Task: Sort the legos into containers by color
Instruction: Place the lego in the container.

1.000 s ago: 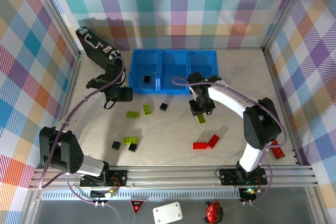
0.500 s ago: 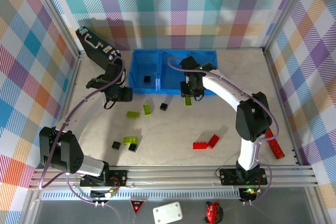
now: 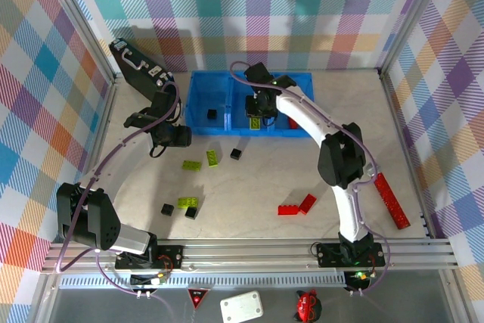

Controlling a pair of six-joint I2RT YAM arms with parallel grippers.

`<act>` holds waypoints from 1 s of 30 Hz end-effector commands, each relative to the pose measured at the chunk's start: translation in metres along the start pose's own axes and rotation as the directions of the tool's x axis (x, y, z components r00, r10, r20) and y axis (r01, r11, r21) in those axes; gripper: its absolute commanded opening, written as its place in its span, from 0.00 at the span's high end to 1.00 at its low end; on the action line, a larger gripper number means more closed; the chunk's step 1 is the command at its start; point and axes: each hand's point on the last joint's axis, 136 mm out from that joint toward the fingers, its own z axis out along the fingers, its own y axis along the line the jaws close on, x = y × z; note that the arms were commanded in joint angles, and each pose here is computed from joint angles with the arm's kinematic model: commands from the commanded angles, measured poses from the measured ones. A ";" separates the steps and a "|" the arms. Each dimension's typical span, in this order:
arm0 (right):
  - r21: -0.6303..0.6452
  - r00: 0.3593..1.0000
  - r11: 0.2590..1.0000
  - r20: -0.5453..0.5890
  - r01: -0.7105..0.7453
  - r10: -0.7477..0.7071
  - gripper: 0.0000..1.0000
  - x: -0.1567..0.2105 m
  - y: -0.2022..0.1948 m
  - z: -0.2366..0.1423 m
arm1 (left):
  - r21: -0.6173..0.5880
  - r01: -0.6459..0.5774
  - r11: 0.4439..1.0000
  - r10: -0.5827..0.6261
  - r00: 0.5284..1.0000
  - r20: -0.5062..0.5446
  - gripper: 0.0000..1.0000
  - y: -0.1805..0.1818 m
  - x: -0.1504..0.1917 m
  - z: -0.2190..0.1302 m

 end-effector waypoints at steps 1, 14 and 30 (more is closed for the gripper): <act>0.035 1.000 0.999 0.024 -0.002 0.001 0.68 -0.010 0.002 0.007 | 0.004 0.006 1.000 -0.006 1.000 0.021 0.48 0.002 -0.006 -0.004; 0.097 0.999 0.995 0.010 0.029 -0.031 0.68 -0.022 0.001 0.063 | -0.006 0.006 1.000 -0.006 1.000 0.020 0.48 0.004 -0.005 -0.004; 0.130 0.996 0.991 -0.088 0.022 -0.010 0.62 0.004 -0.010 0.108 | -0.006 0.004 1.000 -0.004 1.000 0.015 0.48 0.004 -0.004 -0.003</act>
